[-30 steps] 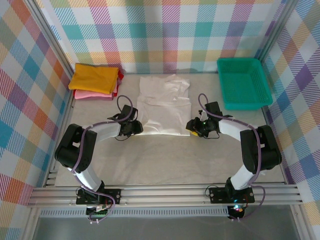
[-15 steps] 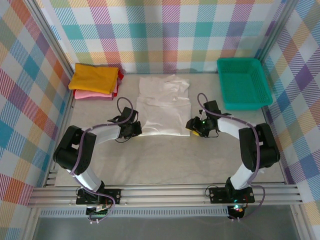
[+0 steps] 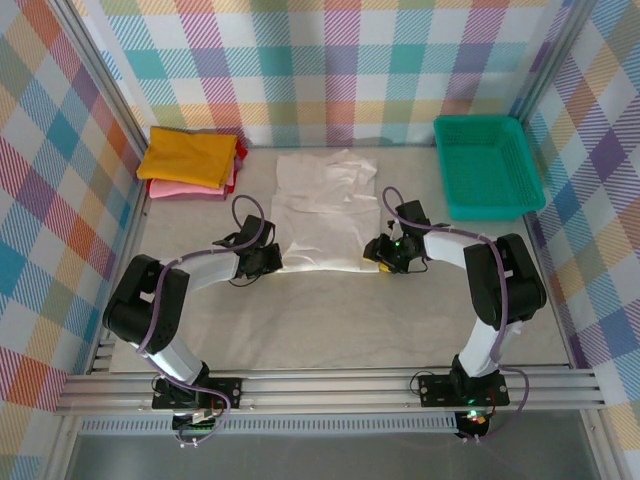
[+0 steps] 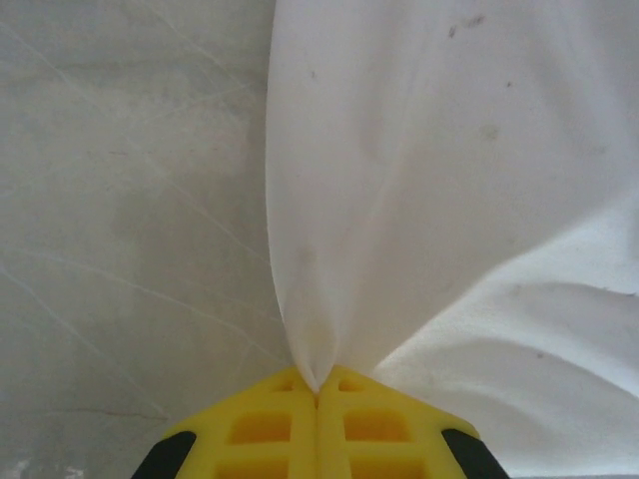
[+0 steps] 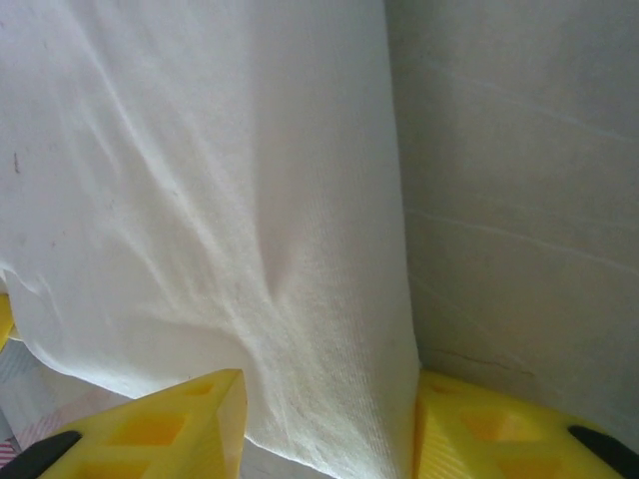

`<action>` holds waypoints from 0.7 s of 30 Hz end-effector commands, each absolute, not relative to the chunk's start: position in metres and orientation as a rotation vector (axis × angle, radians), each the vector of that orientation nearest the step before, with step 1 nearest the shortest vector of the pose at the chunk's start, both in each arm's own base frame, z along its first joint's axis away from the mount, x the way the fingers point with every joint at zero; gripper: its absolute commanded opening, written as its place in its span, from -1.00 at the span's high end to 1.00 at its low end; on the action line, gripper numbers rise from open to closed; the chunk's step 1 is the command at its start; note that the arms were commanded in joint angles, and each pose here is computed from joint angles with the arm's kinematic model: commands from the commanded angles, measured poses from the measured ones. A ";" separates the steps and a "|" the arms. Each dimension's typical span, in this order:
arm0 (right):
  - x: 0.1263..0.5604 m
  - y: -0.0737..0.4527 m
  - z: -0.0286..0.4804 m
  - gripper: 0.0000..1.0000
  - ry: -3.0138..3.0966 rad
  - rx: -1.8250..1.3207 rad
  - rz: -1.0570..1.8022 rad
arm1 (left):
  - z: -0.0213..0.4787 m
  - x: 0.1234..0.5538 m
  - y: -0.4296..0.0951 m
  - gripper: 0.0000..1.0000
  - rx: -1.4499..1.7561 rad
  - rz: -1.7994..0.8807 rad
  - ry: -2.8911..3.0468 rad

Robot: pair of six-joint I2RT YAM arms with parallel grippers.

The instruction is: Fold and stack the t-shirts

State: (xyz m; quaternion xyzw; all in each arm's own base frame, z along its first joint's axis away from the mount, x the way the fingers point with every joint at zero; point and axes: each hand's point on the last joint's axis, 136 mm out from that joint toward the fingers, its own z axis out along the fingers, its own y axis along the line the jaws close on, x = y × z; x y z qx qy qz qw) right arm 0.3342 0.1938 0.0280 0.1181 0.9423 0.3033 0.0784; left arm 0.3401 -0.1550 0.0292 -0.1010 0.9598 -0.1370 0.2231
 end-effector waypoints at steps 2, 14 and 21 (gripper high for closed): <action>0.324 0.191 0.010 0.33 2.854 0.364 0.878 | 0.027 0.331 -0.143 1.00 -0.287 -0.328 2.669; 0.283 0.194 0.022 1.00 2.867 0.277 0.978 | 0.022 0.294 -0.142 1.00 -0.221 -0.377 2.726; 0.231 0.185 0.041 1.00 2.884 0.325 1.060 | 0.041 0.237 -0.125 1.00 -0.220 -0.344 2.759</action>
